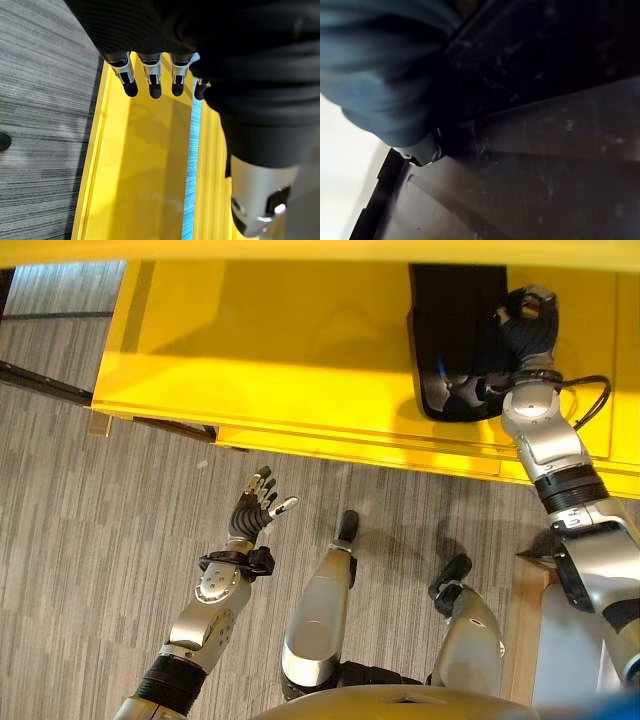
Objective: Move parts from the plastic box to the shelf.
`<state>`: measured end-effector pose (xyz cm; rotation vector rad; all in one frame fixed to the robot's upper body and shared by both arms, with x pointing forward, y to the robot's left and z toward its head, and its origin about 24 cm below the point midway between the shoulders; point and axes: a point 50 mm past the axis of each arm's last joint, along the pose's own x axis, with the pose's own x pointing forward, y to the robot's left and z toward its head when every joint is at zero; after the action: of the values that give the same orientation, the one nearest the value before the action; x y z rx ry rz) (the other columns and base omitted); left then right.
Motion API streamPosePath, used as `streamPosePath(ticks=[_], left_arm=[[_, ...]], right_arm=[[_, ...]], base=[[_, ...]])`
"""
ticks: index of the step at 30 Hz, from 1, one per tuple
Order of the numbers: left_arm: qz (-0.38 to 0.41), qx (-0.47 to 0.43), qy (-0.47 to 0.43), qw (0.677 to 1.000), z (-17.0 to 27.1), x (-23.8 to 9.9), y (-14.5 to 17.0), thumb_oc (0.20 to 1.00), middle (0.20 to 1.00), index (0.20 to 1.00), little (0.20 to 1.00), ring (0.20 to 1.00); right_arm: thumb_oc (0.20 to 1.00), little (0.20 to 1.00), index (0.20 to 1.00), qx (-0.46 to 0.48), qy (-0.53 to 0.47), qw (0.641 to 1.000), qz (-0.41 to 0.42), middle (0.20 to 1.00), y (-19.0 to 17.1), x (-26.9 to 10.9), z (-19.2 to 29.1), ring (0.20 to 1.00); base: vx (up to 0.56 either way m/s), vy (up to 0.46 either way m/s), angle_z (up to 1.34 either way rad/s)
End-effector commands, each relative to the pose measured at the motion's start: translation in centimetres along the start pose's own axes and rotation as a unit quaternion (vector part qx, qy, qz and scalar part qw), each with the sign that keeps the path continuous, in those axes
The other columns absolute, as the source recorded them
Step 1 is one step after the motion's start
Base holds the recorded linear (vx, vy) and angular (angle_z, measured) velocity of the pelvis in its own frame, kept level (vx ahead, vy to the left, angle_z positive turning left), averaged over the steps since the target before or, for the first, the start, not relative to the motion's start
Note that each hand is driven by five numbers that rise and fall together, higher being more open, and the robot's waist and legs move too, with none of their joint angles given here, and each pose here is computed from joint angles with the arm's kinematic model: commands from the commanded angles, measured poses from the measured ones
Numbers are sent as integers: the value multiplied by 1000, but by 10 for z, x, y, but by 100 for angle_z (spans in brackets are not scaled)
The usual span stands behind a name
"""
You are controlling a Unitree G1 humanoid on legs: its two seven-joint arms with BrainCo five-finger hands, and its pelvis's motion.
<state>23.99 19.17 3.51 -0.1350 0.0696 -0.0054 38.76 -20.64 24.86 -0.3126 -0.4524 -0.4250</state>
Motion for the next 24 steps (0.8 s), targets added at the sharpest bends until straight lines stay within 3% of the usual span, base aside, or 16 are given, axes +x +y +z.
streamPosePath(ticks=[1, 18, 24], left_arm=[[-19, -7, -38, 999, 15, -11, -4, 1000, 1000, 1000, 1000, 1000], [-36, 7, -64, 997, 28, -3, -11, 1000, 1000, 1000, 1000, 1000], [-37, 8, -72, 997, 31, -1, -12, 1000, 1000, 1000, 1000, 1000]], right_arm=[[200, 200, 200, 33, -96, 994, -49, 200, -22, 21, 54, 200], [200, 200, 200, -14, -109, 979, -171, 200, -76, 61, 96, 200], [200, 200, 200, -31, -103, 978, -177, 200, -84, 67, 102, 200]], base=[[-35, 17, 7], [-11, 6, 0], [-8, 4, -1]])
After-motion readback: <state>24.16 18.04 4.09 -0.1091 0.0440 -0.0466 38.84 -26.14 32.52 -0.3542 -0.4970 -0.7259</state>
